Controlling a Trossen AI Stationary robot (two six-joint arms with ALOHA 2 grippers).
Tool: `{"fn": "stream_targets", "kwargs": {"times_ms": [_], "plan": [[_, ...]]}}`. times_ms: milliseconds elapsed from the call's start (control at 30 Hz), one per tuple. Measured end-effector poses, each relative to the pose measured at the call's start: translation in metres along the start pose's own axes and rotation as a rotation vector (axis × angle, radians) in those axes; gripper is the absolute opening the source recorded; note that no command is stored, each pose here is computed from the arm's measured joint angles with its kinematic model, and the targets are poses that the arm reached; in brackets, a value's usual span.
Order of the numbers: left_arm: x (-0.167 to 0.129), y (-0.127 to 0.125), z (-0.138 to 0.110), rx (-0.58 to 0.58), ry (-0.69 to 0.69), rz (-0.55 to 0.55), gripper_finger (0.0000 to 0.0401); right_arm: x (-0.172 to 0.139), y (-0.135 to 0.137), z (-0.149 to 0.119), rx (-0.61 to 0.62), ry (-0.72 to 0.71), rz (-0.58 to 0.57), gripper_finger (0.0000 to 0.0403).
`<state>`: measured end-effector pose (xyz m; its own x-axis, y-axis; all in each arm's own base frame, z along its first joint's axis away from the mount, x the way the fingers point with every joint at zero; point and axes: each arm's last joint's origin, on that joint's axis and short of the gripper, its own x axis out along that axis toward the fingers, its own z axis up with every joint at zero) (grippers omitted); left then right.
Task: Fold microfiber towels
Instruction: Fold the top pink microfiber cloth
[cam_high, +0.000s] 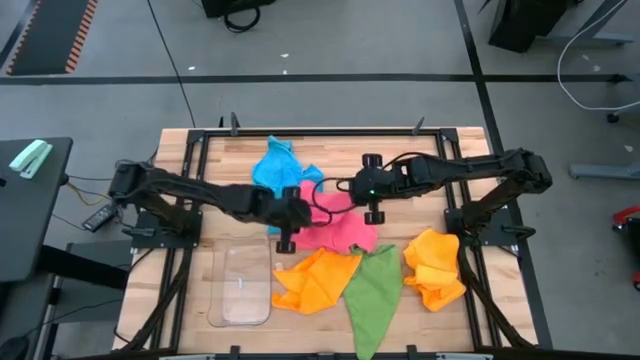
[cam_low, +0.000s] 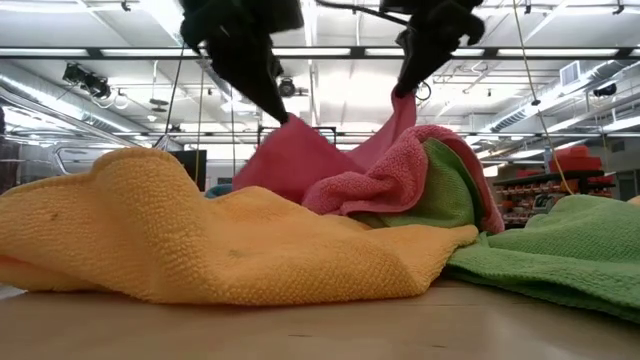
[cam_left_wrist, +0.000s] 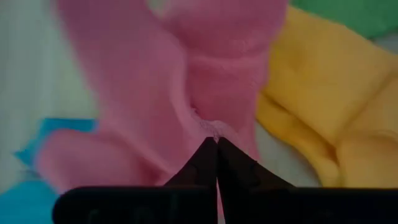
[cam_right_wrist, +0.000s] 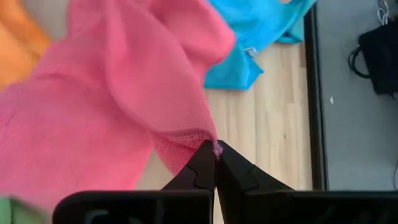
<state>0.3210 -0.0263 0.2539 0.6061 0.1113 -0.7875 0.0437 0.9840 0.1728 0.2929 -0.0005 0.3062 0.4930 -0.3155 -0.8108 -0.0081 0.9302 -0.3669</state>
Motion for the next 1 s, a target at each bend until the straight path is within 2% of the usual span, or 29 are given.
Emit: {"fn": "stream_targets", "kwargs": {"times_ms": [267,533,767,1000], "plan": [[-0.021,0.034,0.002,0.007,-0.076,0.074,0.0006,-0.003,0.006,-0.007,-0.055,0.065,0.011,0.0009],[-0.028,0.059,0.011,0.037,-0.132,0.139,0.0006,-0.024,-0.001,-0.016,-0.019,0.056,-0.01,0.0009],[-0.032,0.081,0.023,0.037,-0.287,0.172,0.0005,-0.045,-0.008,-0.025,0.015,0.021,-0.022,0.0009],[-0.038,0.102,0.031,0.044,-0.425,0.242,0.0005,-0.061,-0.015,-0.041,0.032,0.076,-0.13,0.0008]]}}
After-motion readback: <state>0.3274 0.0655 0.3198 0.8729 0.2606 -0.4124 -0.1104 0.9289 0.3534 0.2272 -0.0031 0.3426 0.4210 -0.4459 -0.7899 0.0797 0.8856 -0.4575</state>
